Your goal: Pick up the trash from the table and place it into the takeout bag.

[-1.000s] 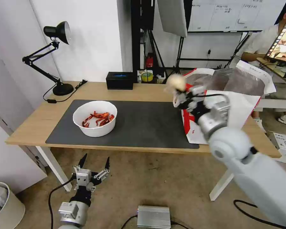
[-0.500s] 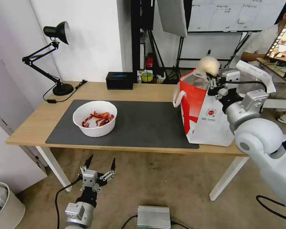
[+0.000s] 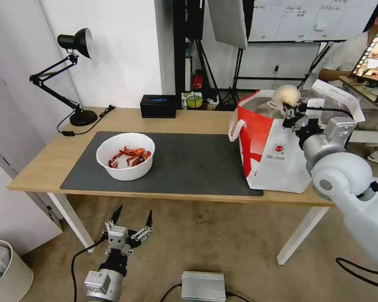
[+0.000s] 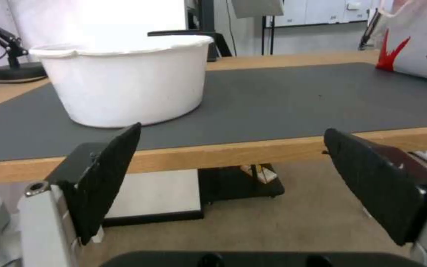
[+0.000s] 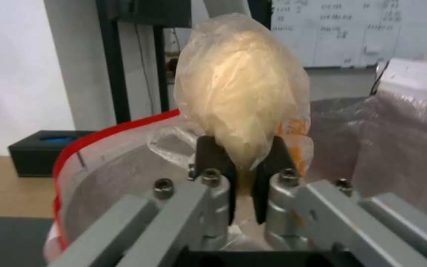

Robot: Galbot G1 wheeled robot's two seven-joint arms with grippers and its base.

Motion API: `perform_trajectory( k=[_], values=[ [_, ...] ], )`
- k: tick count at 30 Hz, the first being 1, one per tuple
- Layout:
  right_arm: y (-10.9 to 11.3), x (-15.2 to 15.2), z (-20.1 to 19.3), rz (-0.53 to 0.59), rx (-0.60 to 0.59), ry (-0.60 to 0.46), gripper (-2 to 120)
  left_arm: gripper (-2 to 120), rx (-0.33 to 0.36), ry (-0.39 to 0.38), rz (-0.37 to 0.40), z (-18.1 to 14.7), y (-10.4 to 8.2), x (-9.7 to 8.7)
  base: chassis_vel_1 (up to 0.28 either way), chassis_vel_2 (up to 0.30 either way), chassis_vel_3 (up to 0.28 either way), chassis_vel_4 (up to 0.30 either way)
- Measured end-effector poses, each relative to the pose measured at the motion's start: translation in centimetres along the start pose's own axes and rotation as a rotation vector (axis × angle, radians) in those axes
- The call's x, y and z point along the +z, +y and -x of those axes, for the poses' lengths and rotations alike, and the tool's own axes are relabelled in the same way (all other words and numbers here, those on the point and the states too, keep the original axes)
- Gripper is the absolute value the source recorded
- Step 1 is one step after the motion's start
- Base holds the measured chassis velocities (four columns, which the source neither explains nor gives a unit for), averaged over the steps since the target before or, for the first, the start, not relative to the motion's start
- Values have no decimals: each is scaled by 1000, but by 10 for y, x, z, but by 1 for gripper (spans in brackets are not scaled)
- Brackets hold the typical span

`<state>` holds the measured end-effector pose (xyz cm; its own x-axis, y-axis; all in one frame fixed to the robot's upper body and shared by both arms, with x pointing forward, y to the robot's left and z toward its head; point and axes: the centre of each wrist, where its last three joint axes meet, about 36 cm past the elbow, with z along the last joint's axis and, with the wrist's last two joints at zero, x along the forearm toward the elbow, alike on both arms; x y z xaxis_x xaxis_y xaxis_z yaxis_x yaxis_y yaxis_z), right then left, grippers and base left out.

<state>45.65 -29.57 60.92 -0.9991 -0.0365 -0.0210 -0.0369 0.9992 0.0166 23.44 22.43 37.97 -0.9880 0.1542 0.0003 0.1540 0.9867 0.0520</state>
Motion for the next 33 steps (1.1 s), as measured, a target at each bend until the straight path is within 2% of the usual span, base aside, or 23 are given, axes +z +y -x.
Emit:
perform_trajectory(
  k=[1, 2, 4, 5, 8, 9, 12, 13, 16, 17, 19, 21, 23, 33],
  values=[
    [0, -1, -1, 4, -3, 2, 17, 100, 0, 0, 0, 0, 0, 0, 0, 0, 0, 0],
    [0, -1, -1, 4, -3, 2, 17, 100, 0, 0, 0, 0, 0, 0, 0, 0, 0, 0],
    [0, -3, -3, 11, -11, 5, 27, 100, 1, 0, 0, 0, -1, 0, 0, 0, 0, 0],
    [0, -3, -3, 11, -11, 5, 27, 100, 1, 0, 0, 0, -1, 0, 0, 0, 0, 0],
    [2, -6, -6, 9, -23, 7, 42, 100, 2, -2, 0, 1, 0, 0, 0, 0, 0, 0],
    [2, -6, -6, 9, -23, 7, 42, 100, 2, -2, 0, 1, 0, 0, 0, 0, 0, 0],
    [2, -6, -6, 4, -23, 7, 58, 100, 1, -2, 0, 1, 0, 0, 0, 0, 0, 0],
    [2, -6, -6, 4, -23, 7, 58, 100, 1, -2, 0, 1, 0, 0, 0, 0, 0, 0],
    [2, -4, -6, 2, -23, 10, 71, 100, 1, -2, 1, 2, 0, 0, 0, 0, 0, 0],
    [2, -4, -6, 2, -23, 10, 71, 100, 1, -2, 1, 2, 0, 0, 0, 0, 0, 0],
    [2, -2, -4, -2, -18, 13, 82, 100, 2, -1, 3, 3, 1, 1, 0, 0, 0, 0],
    [1, -2, -4, -4, -17, 13, 86, 100, 3, 0, 3, 3, 1, 1, 0, 0, 0, 0],
    [0, -1, -3, -10, -15, 13, 96, 100, 5, 1, 4, 4, 2, 2, 0, 0, 0, 0],
    [1, -3, -2, -5, -37, -2, 100, 100, 9, -3, 8, 7, 5, 2, 0, 0, 0, 0]
  ],
)
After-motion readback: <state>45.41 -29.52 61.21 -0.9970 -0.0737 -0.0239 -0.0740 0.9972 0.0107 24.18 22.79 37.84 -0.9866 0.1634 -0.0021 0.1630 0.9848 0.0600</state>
